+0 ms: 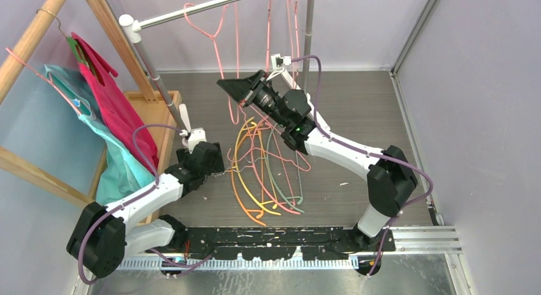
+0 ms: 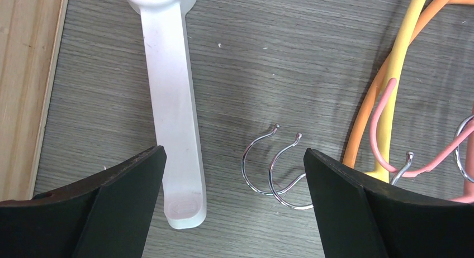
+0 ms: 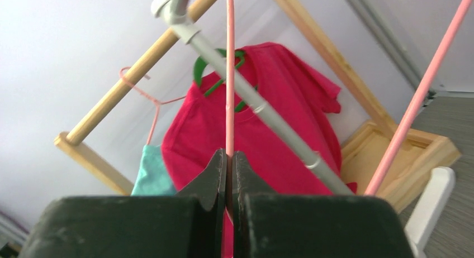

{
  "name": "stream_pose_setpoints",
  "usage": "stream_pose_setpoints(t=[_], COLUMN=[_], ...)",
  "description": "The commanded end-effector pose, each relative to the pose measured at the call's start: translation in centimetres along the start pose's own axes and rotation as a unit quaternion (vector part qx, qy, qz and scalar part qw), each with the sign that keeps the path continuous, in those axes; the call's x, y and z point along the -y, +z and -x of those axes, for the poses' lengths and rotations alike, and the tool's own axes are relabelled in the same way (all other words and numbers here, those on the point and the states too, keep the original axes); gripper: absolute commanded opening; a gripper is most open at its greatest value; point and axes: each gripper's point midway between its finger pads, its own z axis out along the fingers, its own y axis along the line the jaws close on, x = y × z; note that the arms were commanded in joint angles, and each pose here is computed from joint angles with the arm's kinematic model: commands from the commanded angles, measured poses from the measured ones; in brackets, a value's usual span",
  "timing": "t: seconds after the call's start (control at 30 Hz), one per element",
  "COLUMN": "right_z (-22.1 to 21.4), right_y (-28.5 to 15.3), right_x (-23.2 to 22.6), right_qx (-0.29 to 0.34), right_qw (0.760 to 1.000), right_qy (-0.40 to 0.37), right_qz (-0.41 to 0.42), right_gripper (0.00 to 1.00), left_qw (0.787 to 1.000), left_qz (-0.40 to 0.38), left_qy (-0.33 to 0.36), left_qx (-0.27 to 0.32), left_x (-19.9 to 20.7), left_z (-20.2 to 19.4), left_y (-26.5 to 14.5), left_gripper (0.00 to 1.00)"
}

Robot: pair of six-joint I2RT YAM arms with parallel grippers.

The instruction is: Organize the hangers

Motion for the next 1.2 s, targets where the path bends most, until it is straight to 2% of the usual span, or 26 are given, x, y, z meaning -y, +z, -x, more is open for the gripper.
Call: stream_pose_setpoints(t=[0.0, 0.57, 0.77, 0.87, 0.93, 1.03, 1.17], right_z=[3.4, 8.2, 8.5, 8.7, 8.8, 8.6, 7.6], right_y=[0.2, -4.1, -4.8, -5.0, -5.1, -5.1, -4.9], right_x=[1.3, 6.8, 6.8, 6.1, 5.7, 5.1, 5.2], right_qx=[0.048, 0.096, 0.093, 0.088, 0.086, 0.072, 0.051], right_qw=[0.999, 0.993, 0.993, 0.994, 0.995, 0.996, 0.998], right_qy=[0.024, 0.042, 0.035, 0.016, 0.008, 0.003, 0.017], right_qz=[-0.002, -0.057, -0.061, -0.059, -0.056, -0.046, -0.038], right_gripper=[0.01, 0.01, 0.22, 0.16, 0.15, 0.05, 0.01], left_qw=[0.999, 1.000, 1.000, 1.000, 1.000, 1.000, 1.000], left_qz=[-0.008, -0.015, -0.014, -0.014, -0.014, -0.015, -0.015], left_qy=[-0.021, -0.020, -0.019, -0.019, -0.018, -0.019, -0.020], left_qx=[0.027, 0.020, 0.019, 0.019, 0.018, 0.016, 0.014], left_x=[0.7, 1.2, 1.2, 1.2, 1.3, 1.4, 1.5], left_z=[2.0, 2.0, 2.0, 2.0, 1.9, 1.8, 1.7], left_y=[-0.2, -0.1, 0.0, 0.0, 0.1, 0.2, 0.4], left_gripper=[0.98, 0.98, 0.98, 0.98, 0.98, 0.98, 0.98])
